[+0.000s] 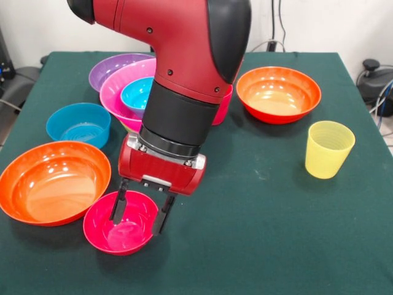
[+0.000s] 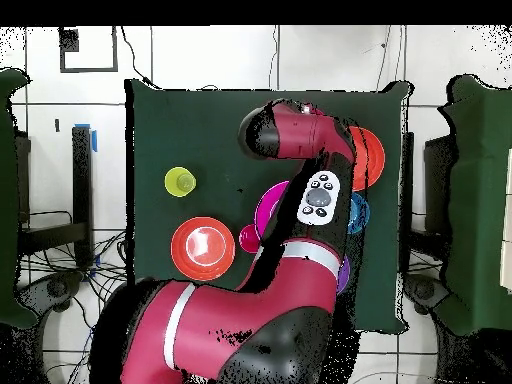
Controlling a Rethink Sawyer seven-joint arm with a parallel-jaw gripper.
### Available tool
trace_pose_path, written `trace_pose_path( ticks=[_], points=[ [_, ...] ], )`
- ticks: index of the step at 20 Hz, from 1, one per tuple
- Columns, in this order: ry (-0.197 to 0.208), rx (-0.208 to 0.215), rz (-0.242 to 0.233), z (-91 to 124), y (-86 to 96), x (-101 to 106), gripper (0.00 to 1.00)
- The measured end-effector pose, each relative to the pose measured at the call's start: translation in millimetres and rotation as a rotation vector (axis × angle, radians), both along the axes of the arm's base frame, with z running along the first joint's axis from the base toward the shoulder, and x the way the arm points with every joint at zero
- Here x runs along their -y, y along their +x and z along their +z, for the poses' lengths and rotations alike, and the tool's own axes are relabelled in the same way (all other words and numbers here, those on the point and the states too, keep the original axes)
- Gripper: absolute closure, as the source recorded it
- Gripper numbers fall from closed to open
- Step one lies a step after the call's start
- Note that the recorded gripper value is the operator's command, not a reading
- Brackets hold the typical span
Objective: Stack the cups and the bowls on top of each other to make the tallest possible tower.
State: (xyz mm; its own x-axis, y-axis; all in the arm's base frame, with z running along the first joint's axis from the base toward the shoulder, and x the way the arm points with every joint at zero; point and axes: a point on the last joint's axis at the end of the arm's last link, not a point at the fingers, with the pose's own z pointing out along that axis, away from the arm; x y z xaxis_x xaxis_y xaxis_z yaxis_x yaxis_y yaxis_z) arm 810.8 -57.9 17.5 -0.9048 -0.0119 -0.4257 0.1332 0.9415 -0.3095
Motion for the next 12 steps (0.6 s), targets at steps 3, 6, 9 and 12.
trace_pose_path(
  ticks=[3,6,9,12],
  points=[
    [0.006,0.001,-0.009,-0.4,0.4,0.2,0.00],
    [0.011,0.001,-0.013,-1.5,0.4,-0.2,0.00],
    [0.018,-0.001,-0.022,-4.9,-0.3,-1.7,0.00],
    [0.028,-0.002,-0.032,-8.4,-1.0,-4.3,0.00]
  ],
)
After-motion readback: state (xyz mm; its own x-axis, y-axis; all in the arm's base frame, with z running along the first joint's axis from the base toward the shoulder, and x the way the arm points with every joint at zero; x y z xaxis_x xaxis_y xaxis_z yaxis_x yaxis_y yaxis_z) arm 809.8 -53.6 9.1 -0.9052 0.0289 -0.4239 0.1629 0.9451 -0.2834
